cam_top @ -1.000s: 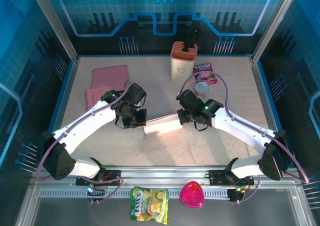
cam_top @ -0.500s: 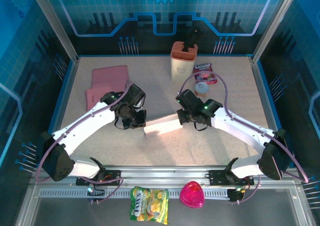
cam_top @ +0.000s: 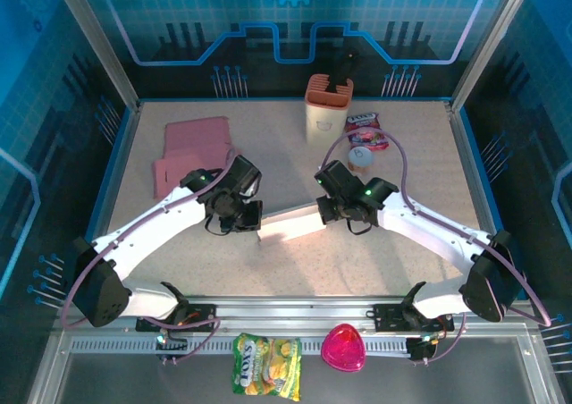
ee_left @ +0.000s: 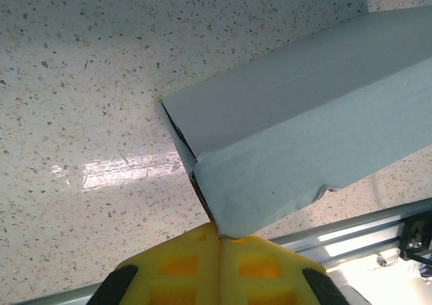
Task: Fold the paper box
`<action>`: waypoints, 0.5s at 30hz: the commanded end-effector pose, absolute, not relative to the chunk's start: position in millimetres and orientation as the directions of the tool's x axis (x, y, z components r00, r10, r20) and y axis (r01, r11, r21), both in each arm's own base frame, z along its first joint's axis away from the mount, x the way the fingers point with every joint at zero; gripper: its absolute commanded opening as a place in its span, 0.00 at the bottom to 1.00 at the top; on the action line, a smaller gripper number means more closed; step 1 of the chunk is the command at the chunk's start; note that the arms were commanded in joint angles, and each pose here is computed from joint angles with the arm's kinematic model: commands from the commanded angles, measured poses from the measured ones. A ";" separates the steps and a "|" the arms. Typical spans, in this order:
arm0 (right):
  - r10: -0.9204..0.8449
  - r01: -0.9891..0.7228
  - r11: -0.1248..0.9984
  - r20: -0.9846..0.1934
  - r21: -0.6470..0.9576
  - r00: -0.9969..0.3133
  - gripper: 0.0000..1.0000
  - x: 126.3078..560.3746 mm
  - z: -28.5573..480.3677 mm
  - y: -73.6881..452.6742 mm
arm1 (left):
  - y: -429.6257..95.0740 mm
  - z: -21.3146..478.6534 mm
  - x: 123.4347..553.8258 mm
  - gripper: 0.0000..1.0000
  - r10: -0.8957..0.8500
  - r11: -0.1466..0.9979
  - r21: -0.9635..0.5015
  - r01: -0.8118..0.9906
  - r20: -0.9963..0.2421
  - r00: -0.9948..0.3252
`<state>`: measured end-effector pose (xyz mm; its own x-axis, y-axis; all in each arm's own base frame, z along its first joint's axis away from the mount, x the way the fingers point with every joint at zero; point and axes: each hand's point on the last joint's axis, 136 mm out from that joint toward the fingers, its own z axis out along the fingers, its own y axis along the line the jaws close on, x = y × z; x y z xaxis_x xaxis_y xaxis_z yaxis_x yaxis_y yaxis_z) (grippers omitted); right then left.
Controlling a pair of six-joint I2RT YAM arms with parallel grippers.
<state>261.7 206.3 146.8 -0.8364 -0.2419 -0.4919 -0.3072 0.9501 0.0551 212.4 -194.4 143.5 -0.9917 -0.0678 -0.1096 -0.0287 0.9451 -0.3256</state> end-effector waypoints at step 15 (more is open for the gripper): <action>0.456 0.316 0.561 0.032 0.765 -0.889 0.64 259.0 193.1 218.4 | -194.8 133.6 205.7 0.00 -0.040 0.970 -0.242 -0.003 -0.148 -0.988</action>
